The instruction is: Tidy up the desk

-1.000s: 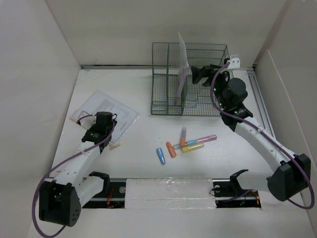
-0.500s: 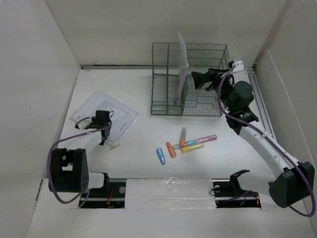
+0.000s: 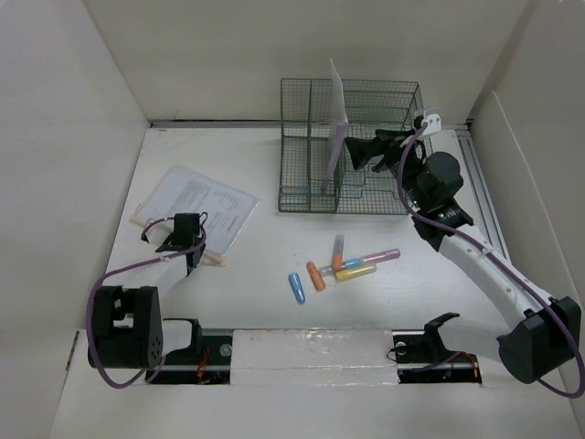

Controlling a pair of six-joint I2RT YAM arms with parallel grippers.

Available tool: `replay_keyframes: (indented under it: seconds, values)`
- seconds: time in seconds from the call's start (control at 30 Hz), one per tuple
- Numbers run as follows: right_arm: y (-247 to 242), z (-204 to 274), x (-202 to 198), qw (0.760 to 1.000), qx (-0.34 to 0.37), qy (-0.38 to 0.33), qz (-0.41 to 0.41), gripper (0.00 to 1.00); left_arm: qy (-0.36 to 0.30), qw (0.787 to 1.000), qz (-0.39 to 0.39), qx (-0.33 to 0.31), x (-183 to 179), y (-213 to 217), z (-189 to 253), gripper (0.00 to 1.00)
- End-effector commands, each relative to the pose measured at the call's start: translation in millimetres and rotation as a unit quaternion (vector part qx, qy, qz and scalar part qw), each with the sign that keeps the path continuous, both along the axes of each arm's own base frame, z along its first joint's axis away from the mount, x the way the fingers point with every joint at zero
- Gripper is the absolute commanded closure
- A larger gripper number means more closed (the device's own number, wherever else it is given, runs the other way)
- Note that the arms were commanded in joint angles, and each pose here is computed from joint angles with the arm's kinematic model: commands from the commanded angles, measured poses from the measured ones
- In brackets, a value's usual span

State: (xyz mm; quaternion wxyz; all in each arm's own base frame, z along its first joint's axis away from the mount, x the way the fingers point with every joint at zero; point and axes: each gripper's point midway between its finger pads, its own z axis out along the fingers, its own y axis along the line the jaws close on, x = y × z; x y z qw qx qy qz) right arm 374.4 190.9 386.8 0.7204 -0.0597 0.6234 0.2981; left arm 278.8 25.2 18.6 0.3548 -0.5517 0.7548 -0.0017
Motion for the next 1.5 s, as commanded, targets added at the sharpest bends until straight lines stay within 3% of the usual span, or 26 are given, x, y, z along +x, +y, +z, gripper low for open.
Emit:
replay_keyframes:
  seconds: [0.0, 0.13, 0.23, 0.27, 0.3, 0.37, 0.4, 0.47, 0.53, 0.57, 0.67, 0.77, 0.97, 1.23, 1.37, 1.43, 1.47]
  values:
    - [4.3, 23.9, -13.1, 0.999, 0.009, -0.032, 0.002, 0.00, 0.018, 0.999, -0.040, -0.010, -1.3, -9.2, -10.6, 1.00]
    - [26.9, 17.0, -21.0, 0.999, -0.011, -0.030, 0.021, 0.03, -0.016, 0.997, -0.071, 0.002, 10.1, -12.0, 3.3, 1.00]
    - [63.3, 7.8, -38.3, 0.995, -0.049, -0.056, 0.061, 0.17, -0.065, 0.993, -0.095, 0.015, 14.8, -13.8, 28.1, 1.00]
    - [95.8, 3.4, -58.4, 0.986, -0.095, -0.086, 0.107, 0.42, -0.112, 0.986, -0.118, 0.026, 14.8, -18.2, 50.7, 1.00]
    - [96.1, 3.4, -58.7, 0.986, -0.095, -0.087, 0.107, 0.42, -0.112, 0.986, -0.118, 0.026, 14.8, -18.2, 50.9, 1.00]
    - [122.5, -5.0, -75.0, 0.973, -0.135, -0.110, 0.152, 0.76, -0.163, 0.976, -0.139, 0.027, 13.2, -24.3, 73.4, 1.00]
    - [139.2, -5.3, -90.2, 0.964, -0.145, -0.134, 0.176, 0.87, -0.176, 0.973, -0.149, 0.029, 12.8, -26.6, 80.0, 1.00]
    - [160.3, -28.0, -100.2, 0.957, -0.154, -0.131, 0.207, 1.00, -0.192, 0.967, -0.165, 0.027, 11.0, -32.8, 92.0, 1.00]
    - [181.1, -43.2, -113.5, 0.950, -0.163, -0.123, 0.236, 0.97, -0.187, 0.966, -0.176, 0.027, 9.3, -35.3, 95.1, 1.00]
    - [188.8, -52.0, -115.3, 0.948, -0.169, -0.116, 0.242, 0.73, -0.192, 0.965, -0.179, 0.027, 10.8, -36.4, 101.1, 1.00]
    - [222.3, -86.0, -131.3, 0.933, -0.203, -0.098, 0.279, 0.19, -0.210, 0.957, -0.199, 0.019, 11.7, -44.1, 115.3, 1.00]
    - [249.3, -119.2, -139.0, 0.925, -0.236, -0.087, 0.286, 0.03, -0.232, 0.949, -0.215, 0.015, 12.3, -50.5, 133.4, 1.00]
    - [285.0, -157.3, -146.4, 0.910, -0.267, -0.080, 0.307, 0.00, -0.255, 0.933, -0.253, 0.008, 9.5, -64.6, 159.4, 1.00]
    - [310.1, -169.0, -103.8, 0.931, -0.276, -0.092, 0.218, 0.00, -0.263, 0.919, -0.295, -0.007, -0.2, -79.5, 170.5, 1.00]
    - [320.5, -167.7, -90.5, 0.931, -0.280, -0.098, 0.211, 0.00, -0.274, 0.911, -0.308, -0.002, -5.7, -82.1, 182.9, 1.00]
    - [325.6, -171.4, -83.5, 0.933, -0.277, -0.094, 0.211, 0.06, -0.276, 0.907, -0.318, -0.007, -8.7, -86.0, 186.0, 1.00]
    - [325.1, -171.7, -77.2, 0.934, -0.275, -0.092, 0.208, 0.19, -0.282, 0.904, -0.321, -0.009, -10.1, -87.7, 190.8, 1.00]
